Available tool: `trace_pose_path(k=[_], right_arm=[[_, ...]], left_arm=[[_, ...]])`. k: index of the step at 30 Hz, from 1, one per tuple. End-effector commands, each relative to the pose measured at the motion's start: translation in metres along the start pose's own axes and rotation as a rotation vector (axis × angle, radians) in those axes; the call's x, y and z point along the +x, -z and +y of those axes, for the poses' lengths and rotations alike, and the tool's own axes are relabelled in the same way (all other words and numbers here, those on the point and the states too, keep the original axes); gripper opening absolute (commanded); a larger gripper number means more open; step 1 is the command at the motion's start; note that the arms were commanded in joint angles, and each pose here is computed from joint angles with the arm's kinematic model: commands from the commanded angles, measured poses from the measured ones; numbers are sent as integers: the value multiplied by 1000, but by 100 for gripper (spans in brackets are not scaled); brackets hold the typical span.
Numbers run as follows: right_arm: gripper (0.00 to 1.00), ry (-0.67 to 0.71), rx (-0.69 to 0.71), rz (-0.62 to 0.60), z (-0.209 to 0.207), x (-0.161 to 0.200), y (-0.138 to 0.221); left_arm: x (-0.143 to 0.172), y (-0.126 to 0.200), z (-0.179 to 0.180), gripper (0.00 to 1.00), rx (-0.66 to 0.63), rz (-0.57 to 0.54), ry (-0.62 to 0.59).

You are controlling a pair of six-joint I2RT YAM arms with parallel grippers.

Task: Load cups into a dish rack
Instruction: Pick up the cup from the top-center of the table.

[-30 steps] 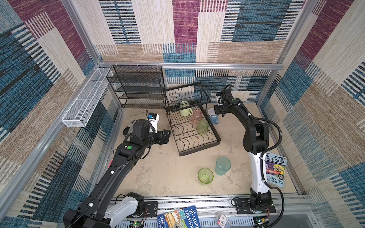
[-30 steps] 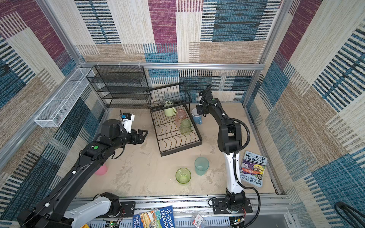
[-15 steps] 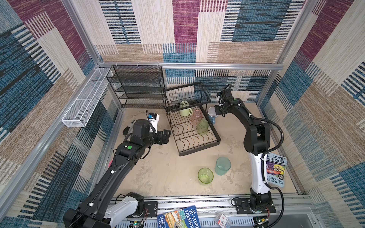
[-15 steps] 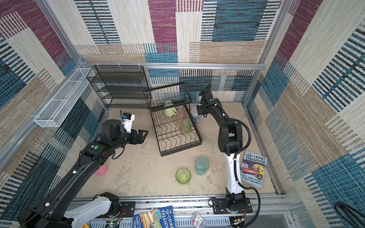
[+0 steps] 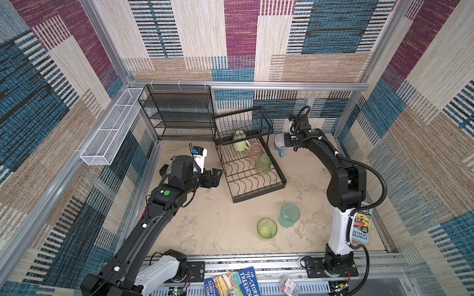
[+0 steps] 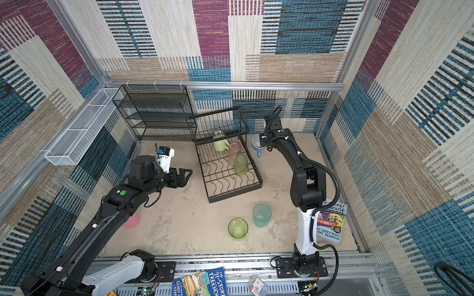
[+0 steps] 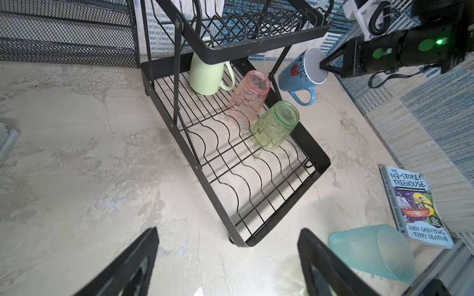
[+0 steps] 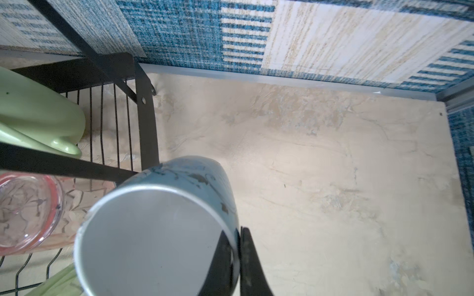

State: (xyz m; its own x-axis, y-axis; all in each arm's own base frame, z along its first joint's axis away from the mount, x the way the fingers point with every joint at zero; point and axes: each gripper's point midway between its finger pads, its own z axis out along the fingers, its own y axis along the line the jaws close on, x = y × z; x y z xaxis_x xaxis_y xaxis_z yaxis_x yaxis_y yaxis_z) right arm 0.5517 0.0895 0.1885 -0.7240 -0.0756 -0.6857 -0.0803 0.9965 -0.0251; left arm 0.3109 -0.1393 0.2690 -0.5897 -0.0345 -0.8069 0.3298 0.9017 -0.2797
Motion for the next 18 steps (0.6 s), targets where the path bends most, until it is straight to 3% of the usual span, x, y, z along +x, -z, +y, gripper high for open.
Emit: trace_pose_path(k=[1,13,18], right_arm=[[0,-59,35,-131,-9,-28,24],[0,-155,-4,-253,-16,-3,121],[0,-181,-142,-326,1,15,161]], left_arm=[[-7,2,-4,88,22,-26,1],[-6,0,-13,89,68,-15,41],[-1,-8,-18,88,96,22,107]])
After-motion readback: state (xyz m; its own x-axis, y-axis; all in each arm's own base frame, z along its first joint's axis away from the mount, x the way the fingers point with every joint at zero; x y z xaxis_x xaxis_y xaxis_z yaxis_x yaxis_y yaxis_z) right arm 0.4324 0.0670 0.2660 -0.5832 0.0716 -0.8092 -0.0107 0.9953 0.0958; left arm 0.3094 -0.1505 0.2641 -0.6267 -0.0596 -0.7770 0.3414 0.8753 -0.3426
